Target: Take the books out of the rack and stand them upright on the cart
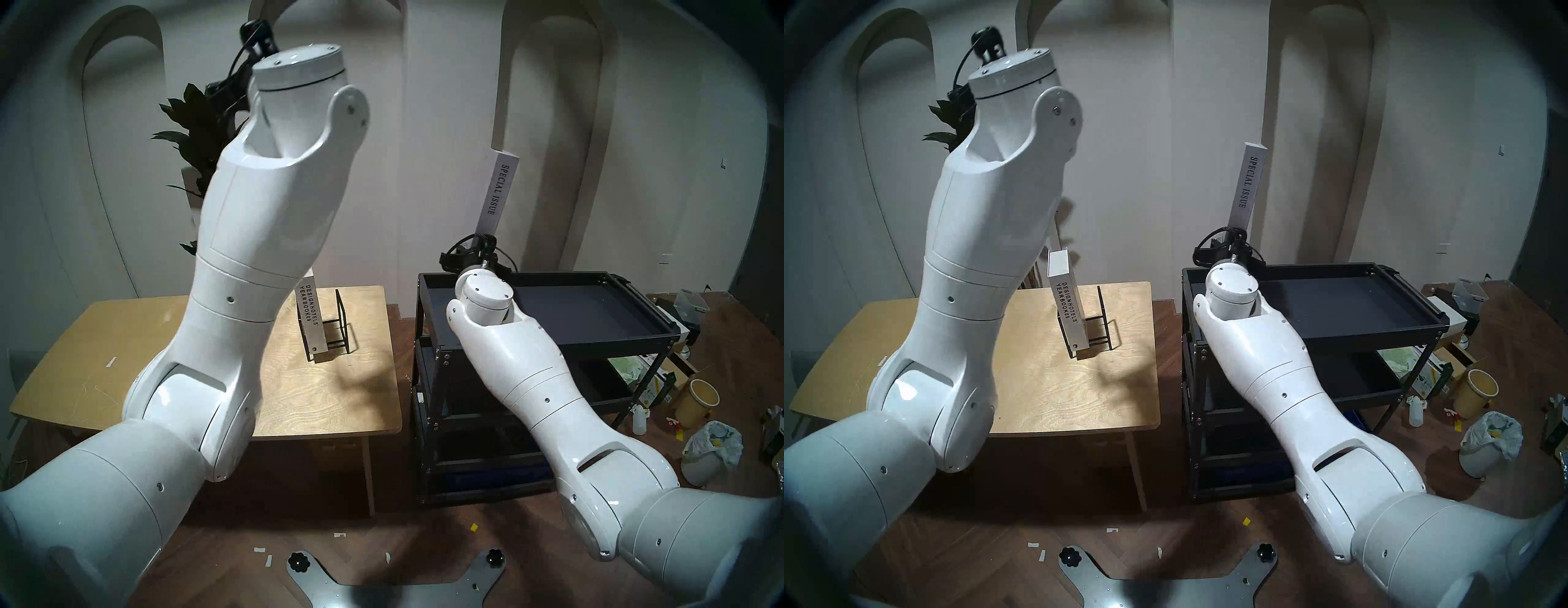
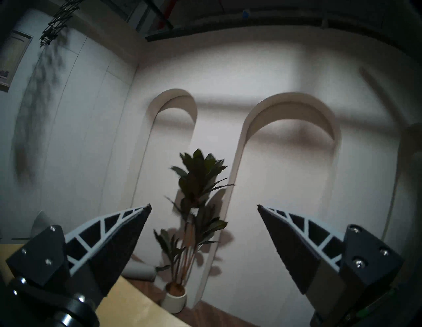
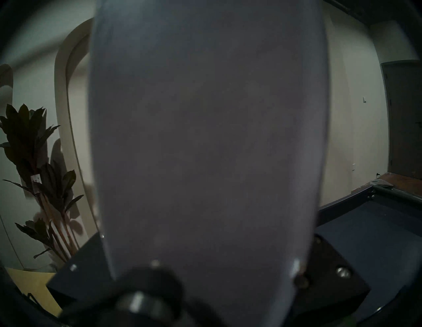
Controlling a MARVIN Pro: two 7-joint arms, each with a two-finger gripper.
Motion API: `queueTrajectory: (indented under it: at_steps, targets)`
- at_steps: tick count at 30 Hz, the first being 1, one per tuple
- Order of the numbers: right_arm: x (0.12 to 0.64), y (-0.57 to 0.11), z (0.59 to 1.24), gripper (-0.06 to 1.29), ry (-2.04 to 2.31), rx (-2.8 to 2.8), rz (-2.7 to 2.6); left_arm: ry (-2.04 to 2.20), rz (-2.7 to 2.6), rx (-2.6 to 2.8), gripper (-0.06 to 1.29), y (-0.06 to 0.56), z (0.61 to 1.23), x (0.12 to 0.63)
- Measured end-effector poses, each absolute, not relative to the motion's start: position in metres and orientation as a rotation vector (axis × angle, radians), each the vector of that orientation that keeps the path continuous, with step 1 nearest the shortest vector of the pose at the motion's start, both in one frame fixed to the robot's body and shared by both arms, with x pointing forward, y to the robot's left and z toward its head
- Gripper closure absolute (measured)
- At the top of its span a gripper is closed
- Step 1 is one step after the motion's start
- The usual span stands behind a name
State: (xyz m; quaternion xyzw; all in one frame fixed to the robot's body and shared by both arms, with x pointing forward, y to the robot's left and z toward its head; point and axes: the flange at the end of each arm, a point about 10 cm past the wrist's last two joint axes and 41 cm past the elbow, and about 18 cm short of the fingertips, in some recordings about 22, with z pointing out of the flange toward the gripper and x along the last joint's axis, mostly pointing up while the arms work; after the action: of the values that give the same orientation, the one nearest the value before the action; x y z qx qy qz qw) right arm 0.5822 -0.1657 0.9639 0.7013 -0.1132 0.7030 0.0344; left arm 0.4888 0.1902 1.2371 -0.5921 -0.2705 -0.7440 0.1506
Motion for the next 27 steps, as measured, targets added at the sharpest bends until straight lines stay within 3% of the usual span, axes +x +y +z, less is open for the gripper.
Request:
queueTrajectory:
  at_steps: [13, 27]
  targets:
    - [0.601, -0.232, 0.931, 0.67, -0.184, 2.376, 1.832, -0.870, -1.812, -1.915, 0.00, 0.303, 1.144, 0.512]
    - [0.612, -0.260, 0.916, 0.67, 0.099, 2.583, 1.638, -0.746, -1.766, -2.105, 0.00, 0.322, 1.091, 0.504]
